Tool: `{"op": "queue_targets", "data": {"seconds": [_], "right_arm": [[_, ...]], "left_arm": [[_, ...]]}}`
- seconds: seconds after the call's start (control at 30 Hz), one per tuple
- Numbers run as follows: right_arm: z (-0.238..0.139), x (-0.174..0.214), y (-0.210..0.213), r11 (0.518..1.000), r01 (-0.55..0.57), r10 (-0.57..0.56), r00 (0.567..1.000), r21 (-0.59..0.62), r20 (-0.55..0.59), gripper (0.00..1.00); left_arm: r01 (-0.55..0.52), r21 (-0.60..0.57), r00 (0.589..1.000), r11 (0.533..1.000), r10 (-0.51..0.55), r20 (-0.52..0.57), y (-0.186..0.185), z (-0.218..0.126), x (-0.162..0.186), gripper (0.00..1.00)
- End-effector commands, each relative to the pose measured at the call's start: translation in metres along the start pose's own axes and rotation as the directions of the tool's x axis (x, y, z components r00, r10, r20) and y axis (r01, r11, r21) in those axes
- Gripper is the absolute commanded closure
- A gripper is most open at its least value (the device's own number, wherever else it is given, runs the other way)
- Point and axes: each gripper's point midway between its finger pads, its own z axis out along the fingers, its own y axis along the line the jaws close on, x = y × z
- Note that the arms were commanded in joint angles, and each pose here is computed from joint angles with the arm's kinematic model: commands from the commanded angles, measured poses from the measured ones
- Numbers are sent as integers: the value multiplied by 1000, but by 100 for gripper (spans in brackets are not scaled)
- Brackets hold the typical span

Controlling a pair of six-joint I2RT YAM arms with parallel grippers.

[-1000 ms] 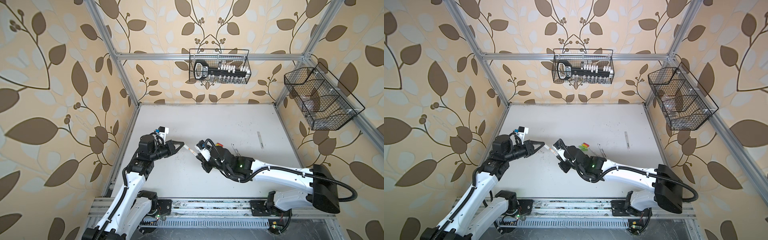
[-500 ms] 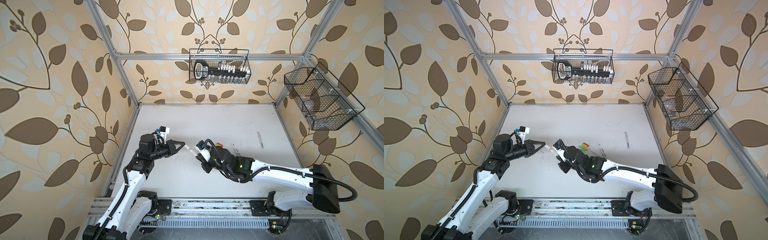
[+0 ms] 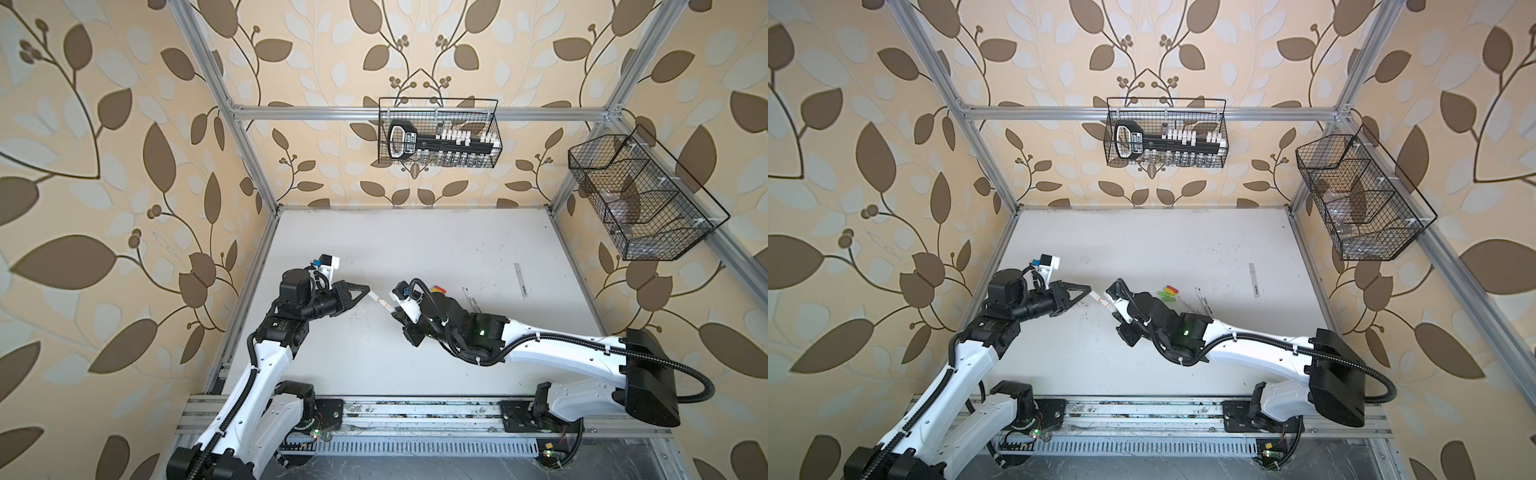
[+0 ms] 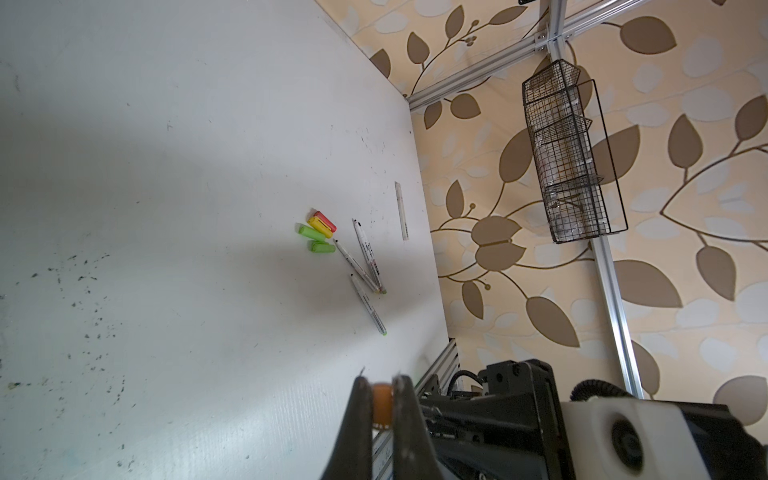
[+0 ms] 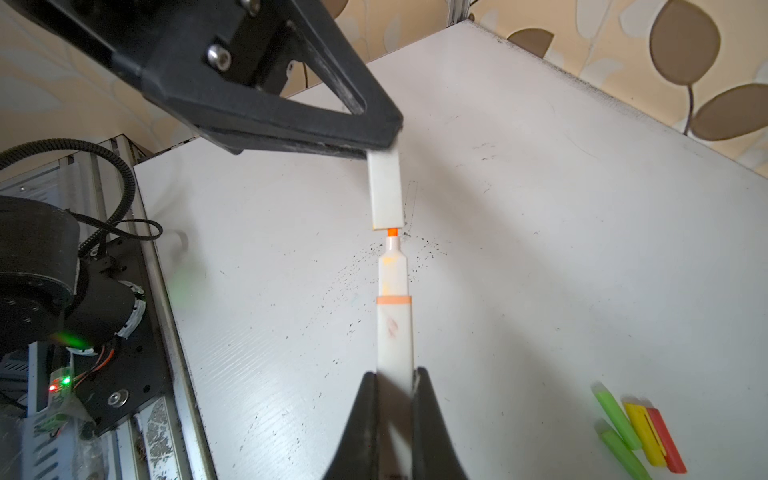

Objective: Insert the pens into the pen caps

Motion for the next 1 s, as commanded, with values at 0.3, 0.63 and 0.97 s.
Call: {"op": "queue_targets", "data": {"seconds": [0.3, 0.63, 0.97], "right_arm": [[0, -13, 0, 1000, 19, -20, 999, 8, 38, 90], [0, -18, 0, 1000, 18, -18, 998, 13, 52, 90], [3, -22, 1, 1000, 22, -23, 998, 16, 60, 90]], "left_arm": [[-15, 76, 999, 997, 17, -35, -13, 0, 1, 100], [18, 106, 997, 994, -10, -73, -15, 3, 5, 100], [38, 127, 995, 991, -26, -96, -16, 5, 8, 100]]}}
